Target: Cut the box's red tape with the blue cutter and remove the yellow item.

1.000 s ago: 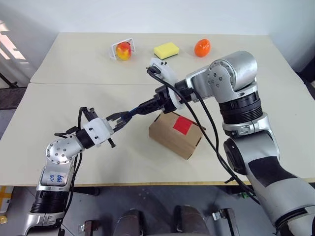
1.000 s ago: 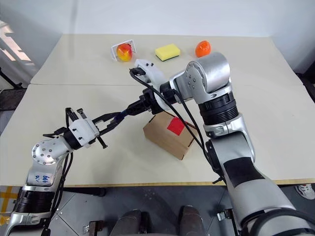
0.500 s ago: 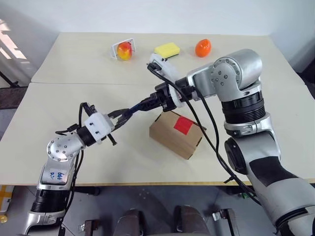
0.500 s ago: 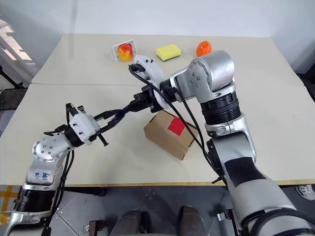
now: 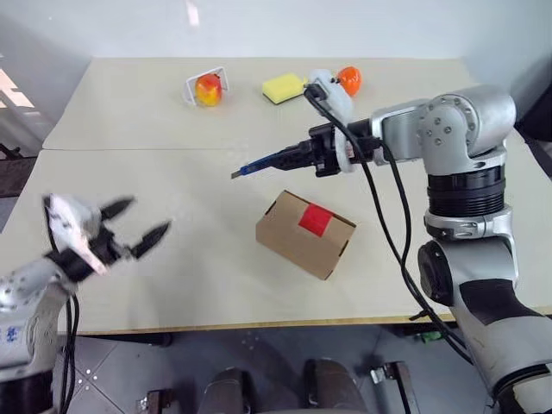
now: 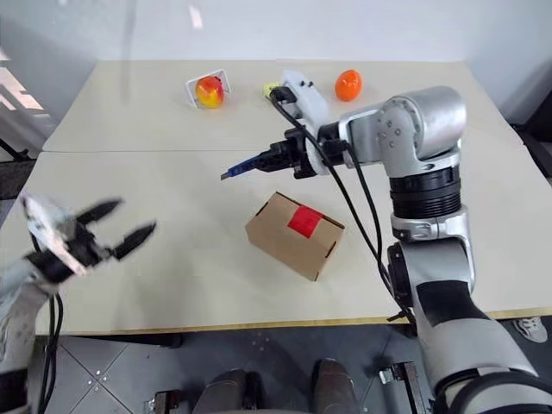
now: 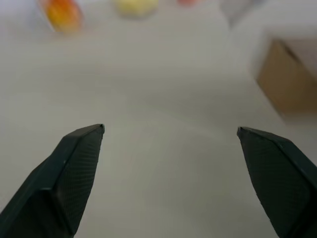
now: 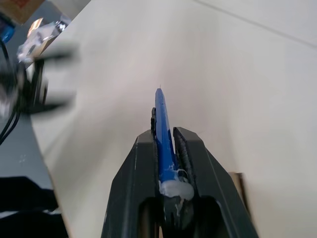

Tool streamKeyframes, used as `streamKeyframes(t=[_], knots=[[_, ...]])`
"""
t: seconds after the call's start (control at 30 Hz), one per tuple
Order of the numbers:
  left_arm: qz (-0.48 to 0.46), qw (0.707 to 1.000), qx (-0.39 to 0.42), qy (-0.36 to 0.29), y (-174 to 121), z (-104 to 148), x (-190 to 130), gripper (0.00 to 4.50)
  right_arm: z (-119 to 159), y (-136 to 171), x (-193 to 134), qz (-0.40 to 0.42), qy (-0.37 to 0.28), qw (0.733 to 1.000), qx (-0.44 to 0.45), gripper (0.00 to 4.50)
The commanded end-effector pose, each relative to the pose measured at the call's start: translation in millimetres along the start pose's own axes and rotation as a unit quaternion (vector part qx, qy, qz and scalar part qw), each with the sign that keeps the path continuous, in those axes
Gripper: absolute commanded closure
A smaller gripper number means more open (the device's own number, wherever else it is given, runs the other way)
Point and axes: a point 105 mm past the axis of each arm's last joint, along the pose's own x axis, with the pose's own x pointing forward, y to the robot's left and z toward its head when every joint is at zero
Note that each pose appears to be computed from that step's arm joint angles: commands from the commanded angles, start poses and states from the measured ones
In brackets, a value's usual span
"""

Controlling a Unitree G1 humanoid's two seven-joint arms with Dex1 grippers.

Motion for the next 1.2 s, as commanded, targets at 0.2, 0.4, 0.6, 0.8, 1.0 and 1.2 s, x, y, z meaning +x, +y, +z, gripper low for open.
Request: streamKeyframes(t=[0.2,0.4,0.6,0.8,1.0,1.2], knots=[[-0.139,0.983,-0.014,-0.116,-89.1,49.2,51.2,0.00,11.0,-2.9,-30.6,-0.022,-0.060,0.998,-0.015,4.33],[-0.161,0.968,0.008,-0.195,-107.7,94.9,95.7,0.41,8.3,-13.9,-60.8,-0.066,-0.077,0.994,-0.032,4.33],[-0.183,0.971,0.049,-0.146,-109.8,98.3,122.9,2.20,7.8,-25.1,-86.8,-0.114,-0.086,0.989,-0.049,4.33],[-0.209,0.972,0.095,-0.058,-108.4,84.5,157.2,4.10,-5.9,-25.9,-102.7,-0.150,-0.063,0.982,-0.094,4.33],[-0.211,0.969,0.126,-0.027,-102.2,89.3,172.6,4.50,-18.0,-17.7,-104.9,-0.147,-0.036,0.980,-0.131,4.33],[-0.238,0.963,0.126,0.008,-105.4,90.5,174.6,4.50,-30.6,-13.7,-106.4,-0.145,0.001,0.977,-0.158,4.33]])
